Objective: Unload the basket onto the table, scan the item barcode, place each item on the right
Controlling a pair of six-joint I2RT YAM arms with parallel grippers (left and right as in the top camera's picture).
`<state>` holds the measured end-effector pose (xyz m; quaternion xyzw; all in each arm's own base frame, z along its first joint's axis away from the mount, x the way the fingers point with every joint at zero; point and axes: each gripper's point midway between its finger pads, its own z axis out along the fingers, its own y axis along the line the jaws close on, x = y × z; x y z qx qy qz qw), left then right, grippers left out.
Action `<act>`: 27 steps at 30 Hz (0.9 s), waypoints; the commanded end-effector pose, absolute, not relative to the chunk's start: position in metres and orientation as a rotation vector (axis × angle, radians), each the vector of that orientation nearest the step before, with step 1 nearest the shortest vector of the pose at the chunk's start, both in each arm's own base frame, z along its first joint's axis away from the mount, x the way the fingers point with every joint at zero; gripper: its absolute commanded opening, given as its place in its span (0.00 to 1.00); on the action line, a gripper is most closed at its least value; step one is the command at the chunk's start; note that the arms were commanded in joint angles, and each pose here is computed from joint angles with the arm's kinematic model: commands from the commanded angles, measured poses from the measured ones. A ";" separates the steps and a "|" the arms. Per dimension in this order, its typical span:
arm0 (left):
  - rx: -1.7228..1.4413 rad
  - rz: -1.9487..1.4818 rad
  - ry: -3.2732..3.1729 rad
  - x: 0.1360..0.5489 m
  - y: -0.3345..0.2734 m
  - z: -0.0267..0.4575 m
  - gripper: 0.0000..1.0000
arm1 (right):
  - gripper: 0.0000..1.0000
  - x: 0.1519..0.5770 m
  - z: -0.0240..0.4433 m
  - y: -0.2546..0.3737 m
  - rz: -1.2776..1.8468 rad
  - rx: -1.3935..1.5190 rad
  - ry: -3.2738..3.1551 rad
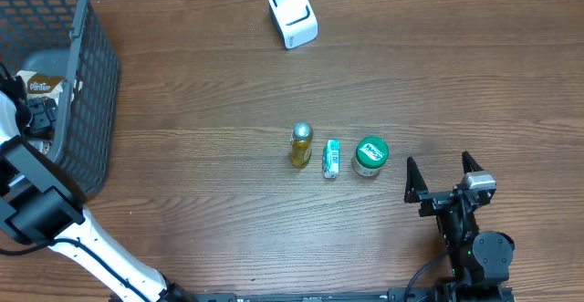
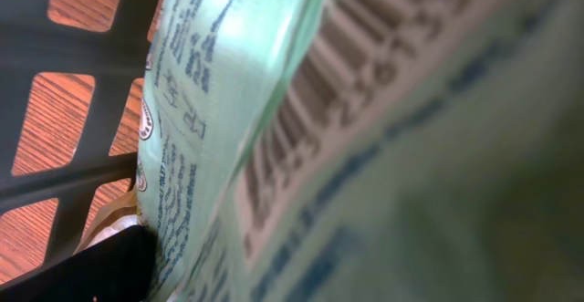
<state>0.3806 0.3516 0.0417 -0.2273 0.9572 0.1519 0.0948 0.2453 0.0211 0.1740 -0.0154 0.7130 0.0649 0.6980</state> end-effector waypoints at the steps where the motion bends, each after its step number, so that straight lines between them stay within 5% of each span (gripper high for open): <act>1: -0.685 0.351 2.954 0.361 0.338 -0.004 0.96 | 1.00 0.246 0.171 0.020 0.137 -0.033 1.589; 8: -0.706 0.348 2.949 0.360 0.337 -0.005 0.81 | 1.00 0.246 0.171 0.020 0.137 -0.033 1.589; 15: -0.743 0.349 2.937 0.362 0.336 0.002 0.37 | 1.00 0.246 0.171 0.020 0.137 -0.033 1.589; 20: -0.803 0.369 2.842 0.378 0.337 0.044 0.33 | 1.00 0.246 0.171 0.020 0.137 -0.033 1.589; 27: -0.814 0.345 2.540 0.411 0.319 0.171 0.30 | 1.00 0.246 0.171 0.020 0.137 -0.033 1.589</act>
